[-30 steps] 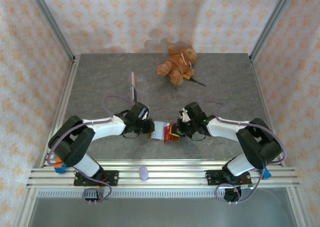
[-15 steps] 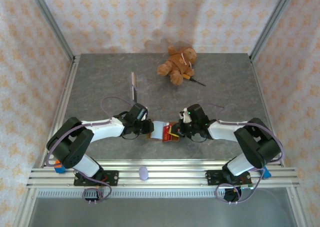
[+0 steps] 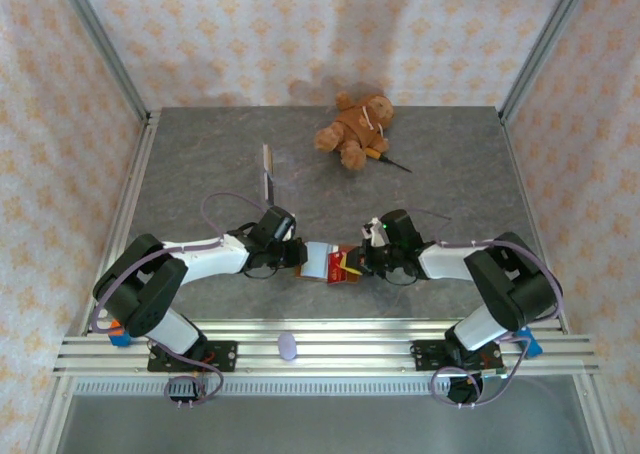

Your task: Put the credit cards into the card holder

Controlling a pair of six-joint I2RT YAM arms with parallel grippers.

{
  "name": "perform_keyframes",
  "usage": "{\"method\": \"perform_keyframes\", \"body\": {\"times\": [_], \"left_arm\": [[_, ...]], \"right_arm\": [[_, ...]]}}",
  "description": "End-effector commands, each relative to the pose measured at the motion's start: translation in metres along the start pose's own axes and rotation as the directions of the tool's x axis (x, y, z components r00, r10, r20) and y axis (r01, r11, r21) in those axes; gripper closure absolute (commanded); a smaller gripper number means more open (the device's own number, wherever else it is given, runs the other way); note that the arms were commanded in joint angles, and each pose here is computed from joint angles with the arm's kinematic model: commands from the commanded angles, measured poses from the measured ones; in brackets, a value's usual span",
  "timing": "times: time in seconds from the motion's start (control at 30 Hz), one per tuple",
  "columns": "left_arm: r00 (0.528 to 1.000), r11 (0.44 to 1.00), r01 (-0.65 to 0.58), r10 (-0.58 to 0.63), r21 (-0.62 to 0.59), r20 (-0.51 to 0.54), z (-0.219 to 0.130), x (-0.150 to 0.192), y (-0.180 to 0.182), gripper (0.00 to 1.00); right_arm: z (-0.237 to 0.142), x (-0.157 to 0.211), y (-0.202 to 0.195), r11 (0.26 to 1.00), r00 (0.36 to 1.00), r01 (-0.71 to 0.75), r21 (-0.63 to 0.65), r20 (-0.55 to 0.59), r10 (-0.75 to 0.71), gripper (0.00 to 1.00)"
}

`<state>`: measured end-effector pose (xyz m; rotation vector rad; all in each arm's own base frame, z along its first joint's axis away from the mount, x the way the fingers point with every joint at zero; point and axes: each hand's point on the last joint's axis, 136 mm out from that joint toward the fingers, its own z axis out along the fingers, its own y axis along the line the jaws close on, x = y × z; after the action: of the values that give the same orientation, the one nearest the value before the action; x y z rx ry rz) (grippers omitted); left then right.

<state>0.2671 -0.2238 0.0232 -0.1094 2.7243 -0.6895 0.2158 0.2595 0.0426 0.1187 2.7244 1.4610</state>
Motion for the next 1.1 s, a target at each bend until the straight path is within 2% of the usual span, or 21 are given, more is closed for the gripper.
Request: {"method": "perform_keyframes", "body": {"times": [0.0, 1.07], "left_arm": [[0.997, 0.985, 0.001, -0.015, -0.175, -0.08, 0.004, 0.026, 0.043, 0.83], [0.998, 0.983, 0.0, -0.013, -0.183, -0.067, 0.002, 0.024, 0.044, 0.85]], "right_arm": [[0.003, -0.004, 0.006, 0.999, 0.999, 0.035, -0.029, -0.016, -0.035, 1.0], [-0.004, -0.019, 0.023, 0.997, 0.997, 0.047, -0.054, 0.065, -0.043, 1.0]]}}
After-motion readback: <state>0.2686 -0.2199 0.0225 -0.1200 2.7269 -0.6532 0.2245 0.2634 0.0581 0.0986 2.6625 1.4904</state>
